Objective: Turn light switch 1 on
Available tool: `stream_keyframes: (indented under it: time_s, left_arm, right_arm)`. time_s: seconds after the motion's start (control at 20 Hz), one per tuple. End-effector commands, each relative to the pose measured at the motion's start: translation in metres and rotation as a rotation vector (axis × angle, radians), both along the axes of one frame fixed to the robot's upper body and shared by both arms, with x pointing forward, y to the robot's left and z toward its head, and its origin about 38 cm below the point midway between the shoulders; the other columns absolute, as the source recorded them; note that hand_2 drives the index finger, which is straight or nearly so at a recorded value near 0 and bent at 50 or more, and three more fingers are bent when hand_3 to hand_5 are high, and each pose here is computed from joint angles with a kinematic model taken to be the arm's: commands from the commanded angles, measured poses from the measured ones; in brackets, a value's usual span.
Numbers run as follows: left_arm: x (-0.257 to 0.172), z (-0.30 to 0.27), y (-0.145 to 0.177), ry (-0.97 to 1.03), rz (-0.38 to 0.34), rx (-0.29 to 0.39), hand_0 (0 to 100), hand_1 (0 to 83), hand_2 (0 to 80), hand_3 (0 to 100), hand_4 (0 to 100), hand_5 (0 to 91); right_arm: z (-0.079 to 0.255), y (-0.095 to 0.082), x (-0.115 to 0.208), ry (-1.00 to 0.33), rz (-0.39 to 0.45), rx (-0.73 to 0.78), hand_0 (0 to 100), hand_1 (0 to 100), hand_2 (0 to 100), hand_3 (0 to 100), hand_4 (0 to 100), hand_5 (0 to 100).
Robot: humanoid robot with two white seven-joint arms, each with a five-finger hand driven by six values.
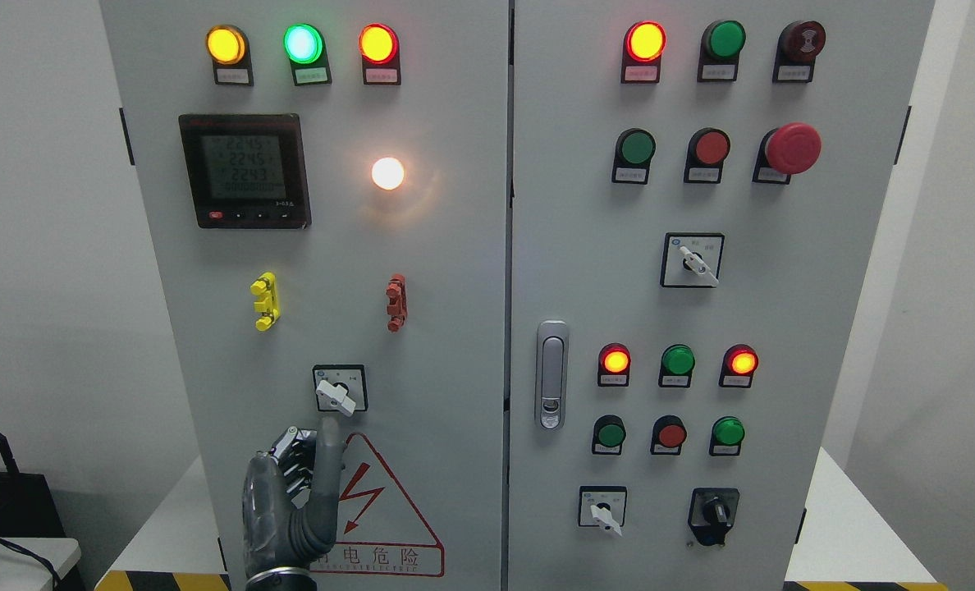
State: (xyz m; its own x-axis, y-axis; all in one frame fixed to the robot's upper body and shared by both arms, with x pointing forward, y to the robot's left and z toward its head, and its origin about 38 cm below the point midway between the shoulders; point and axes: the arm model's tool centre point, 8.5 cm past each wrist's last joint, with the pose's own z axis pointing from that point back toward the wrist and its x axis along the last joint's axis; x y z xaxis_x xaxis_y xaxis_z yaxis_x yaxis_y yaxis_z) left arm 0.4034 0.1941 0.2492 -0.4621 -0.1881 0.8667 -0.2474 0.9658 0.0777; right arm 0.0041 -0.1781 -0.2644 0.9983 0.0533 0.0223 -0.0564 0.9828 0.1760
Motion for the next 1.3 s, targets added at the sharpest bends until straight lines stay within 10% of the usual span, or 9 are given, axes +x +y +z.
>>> stream_keyframes:
  time_s: [0.0, 0.25, 0.7, 1.25]
  left_arm:
    - [-0.035, -0.057, 0.088, 0.023, 0.081, 0.082, 17, 13.9, 51.4, 81, 83, 70.6]
    - [-0.078, -0.114, 0.184, 0.136, 0.209, 0.144, 13, 9.4, 39.6, 69, 76, 52.5]
    - [-0.184, -0.228, 0.311, 0.499, 0.524, -0.008, 19, 4.0, 23.5, 48, 56, 30.2]
    - [-0.337, -0.389, 0.314, 1.050, 0.648, -0.265, 36, 1.0, 6.5, 26, 33, 8.6]
  right_arm:
    - [0.000, 0.000, 0.000, 0.001, -0.017, 0.001, 12, 39, 0, 0, 0, 0]
    - [0.000, 0.000, 0.000, 0.002, -0.017, 0.001, 12, 39, 0, 0, 0, 0]
    - [0.000, 0.000, 0.000, 0.002, -0.017, 0.001, 12, 39, 0, 0, 0, 0]
    - [0.000, 0.000, 0.000, 0.001, -0.018, 0.001, 12, 39, 0, 0, 0, 0]
